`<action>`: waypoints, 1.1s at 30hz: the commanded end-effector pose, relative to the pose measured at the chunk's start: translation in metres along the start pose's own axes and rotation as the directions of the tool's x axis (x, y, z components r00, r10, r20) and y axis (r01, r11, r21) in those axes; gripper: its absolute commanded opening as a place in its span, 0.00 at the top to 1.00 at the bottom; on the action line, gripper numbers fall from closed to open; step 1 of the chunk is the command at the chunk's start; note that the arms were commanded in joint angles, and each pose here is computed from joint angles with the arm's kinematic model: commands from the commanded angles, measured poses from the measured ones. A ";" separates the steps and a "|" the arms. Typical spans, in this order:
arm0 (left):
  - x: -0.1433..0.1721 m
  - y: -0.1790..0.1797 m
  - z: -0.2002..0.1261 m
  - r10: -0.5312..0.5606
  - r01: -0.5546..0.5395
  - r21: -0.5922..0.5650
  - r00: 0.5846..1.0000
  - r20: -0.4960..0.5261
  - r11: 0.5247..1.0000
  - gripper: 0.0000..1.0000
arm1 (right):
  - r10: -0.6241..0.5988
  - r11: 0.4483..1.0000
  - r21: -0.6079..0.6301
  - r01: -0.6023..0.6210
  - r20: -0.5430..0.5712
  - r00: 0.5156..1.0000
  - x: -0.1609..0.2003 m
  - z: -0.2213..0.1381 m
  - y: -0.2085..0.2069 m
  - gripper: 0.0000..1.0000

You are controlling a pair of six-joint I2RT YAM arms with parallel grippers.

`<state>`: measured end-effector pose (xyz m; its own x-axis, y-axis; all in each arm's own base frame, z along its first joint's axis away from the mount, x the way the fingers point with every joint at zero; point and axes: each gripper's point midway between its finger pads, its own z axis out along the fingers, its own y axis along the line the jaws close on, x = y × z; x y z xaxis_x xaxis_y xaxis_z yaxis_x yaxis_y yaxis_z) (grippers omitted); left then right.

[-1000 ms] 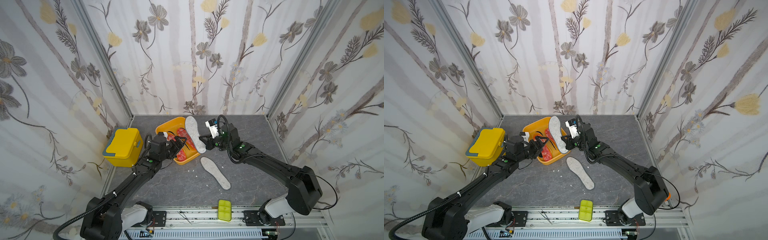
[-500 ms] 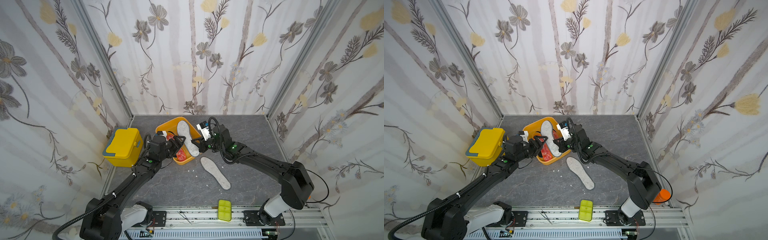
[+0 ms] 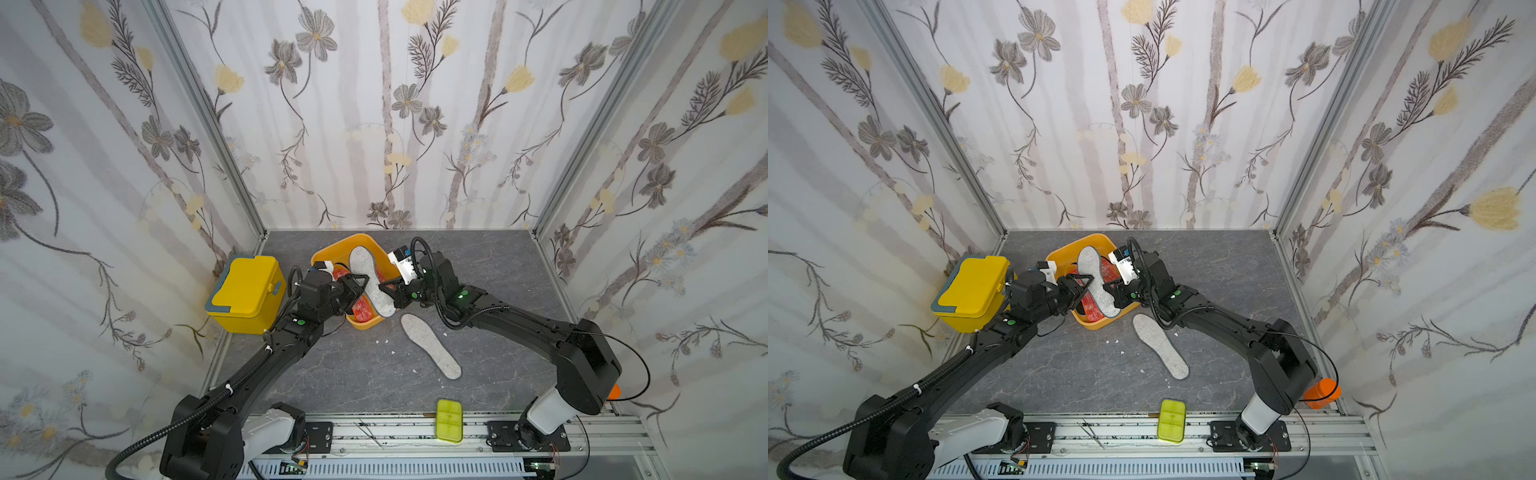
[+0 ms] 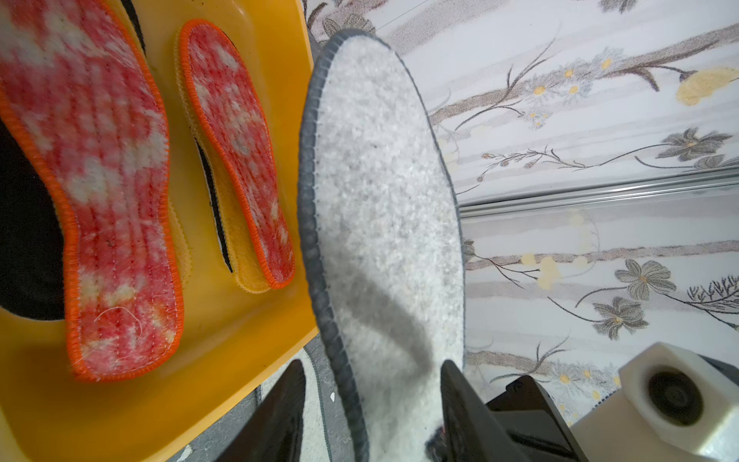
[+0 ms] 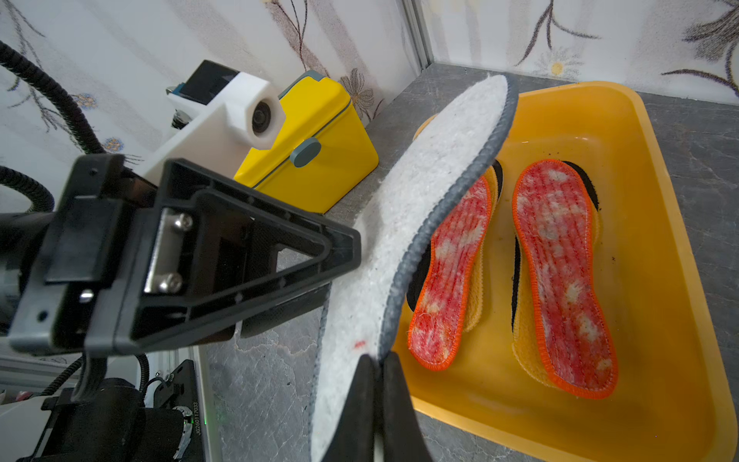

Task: Put the insoles into the storage box
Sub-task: Place the insole in the storage box.

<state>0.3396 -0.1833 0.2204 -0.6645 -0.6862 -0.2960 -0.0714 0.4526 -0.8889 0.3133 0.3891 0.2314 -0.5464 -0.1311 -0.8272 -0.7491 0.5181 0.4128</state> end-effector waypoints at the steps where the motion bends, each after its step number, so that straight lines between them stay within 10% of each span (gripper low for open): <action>1: -0.006 -0.012 0.000 0.021 -0.022 0.039 1.000 0.020 0.999 0.52 | -0.014 1.000 -0.015 0.014 0.021 1.000 -0.006 0.001 0.004 1.00; 33: -0.005 -0.010 0.004 0.014 -0.015 0.029 1.000 0.009 0.999 1.00 | -0.014 1.000 -0.011 0.014 0.013 1.000 -0.003 0.005 0.006 1.00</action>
<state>0.3433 -0.1843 0.2194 -0.6637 -0.6871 -0.2957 -0.0743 0.4539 -0.8880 0.3117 0.3928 0.2263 -0.5500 -0.1402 -0.8233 -0.7478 0.5215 0.4109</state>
